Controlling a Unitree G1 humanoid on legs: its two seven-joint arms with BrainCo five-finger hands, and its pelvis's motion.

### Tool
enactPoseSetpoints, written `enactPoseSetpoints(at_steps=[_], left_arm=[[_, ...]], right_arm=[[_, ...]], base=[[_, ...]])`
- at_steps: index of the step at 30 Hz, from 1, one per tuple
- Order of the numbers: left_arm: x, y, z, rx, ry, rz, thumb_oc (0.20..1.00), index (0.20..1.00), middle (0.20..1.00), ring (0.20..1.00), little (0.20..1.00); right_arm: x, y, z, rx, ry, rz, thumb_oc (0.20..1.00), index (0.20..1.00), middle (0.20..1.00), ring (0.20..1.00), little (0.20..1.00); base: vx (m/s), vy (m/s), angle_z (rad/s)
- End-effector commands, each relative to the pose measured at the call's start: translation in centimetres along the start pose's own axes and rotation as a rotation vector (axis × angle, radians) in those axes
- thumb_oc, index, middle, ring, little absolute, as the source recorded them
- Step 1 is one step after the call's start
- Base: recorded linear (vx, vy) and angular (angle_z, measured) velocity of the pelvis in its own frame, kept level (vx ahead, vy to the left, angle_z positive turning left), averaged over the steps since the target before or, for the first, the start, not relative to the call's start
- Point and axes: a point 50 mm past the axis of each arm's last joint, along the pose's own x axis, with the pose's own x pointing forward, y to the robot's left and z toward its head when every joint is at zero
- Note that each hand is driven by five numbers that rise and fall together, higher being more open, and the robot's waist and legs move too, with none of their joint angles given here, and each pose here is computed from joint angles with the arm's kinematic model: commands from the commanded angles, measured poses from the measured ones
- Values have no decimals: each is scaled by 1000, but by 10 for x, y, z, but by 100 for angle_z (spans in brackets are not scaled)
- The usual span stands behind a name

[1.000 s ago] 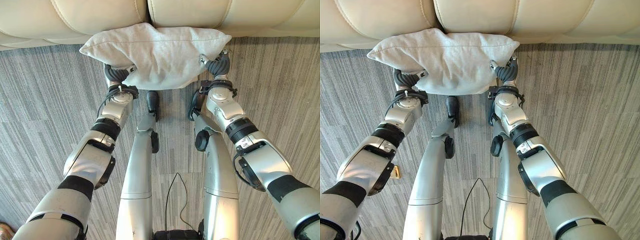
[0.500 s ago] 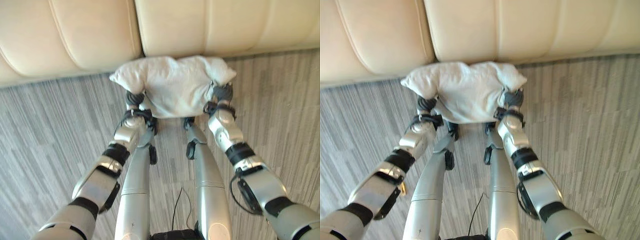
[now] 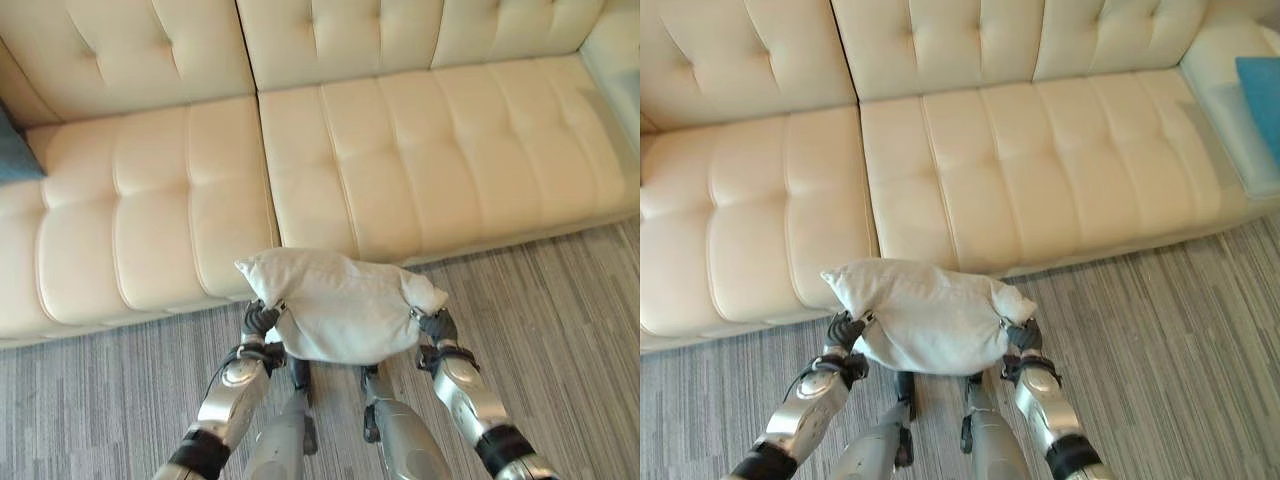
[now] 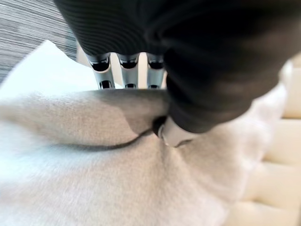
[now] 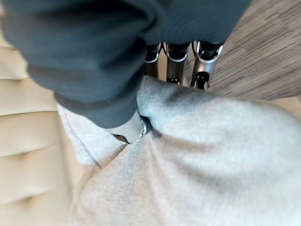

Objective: Pick up all the scattered cushions and arrange them neatly on the sofa.

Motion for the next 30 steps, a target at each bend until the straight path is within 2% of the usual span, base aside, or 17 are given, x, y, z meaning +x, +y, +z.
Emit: enactPoseSetpoints(at_steps=[1, 9, 10, 15, 21, 30], left_arm=[[1, -22, 39, -35, -187, -129, 200, 200, 200, 200, 200], [-18, -10, 51, -34, -262, -115, 200, 200, 200, 200, 200], [-23, -11, 57, -49, -303, -93, 200, 200, 200, 200, 200], [-29, -14, 58, -97, -331, -45, 200, 200, 200, 200, 200], [-35, -16, 52, -141, -317, -30, 200, 200, 200, 200, 200], [-35, -12, 47, -123, -302, 3, 200, 200, 200, 200, 200]], right_arm=[[0, -1, 53, -36, -249, 50, 200, 200, 200, 200, 200], [-24, -7, 76, -22, -396, 69, 200, 200, 200, 200, 200], [-33, 0, 92, 30, -491, 89, 200, 200, 200, 200, 200], [-41, 10, 104, 36, -577, 93, 200, 200, 200, 200, 200], [-42, 4, 103, -26, -584, 49, 200, 200, 200, 200, 200], [-38, 3, 104, -52, -583, 25, 200, 200, 200, 200, 200]], base=[[29, -97, -4], [56, -101, -2], [43, -125, 0], [1, -193, 2], [-63, -126, 35], [194, 100, 27]])
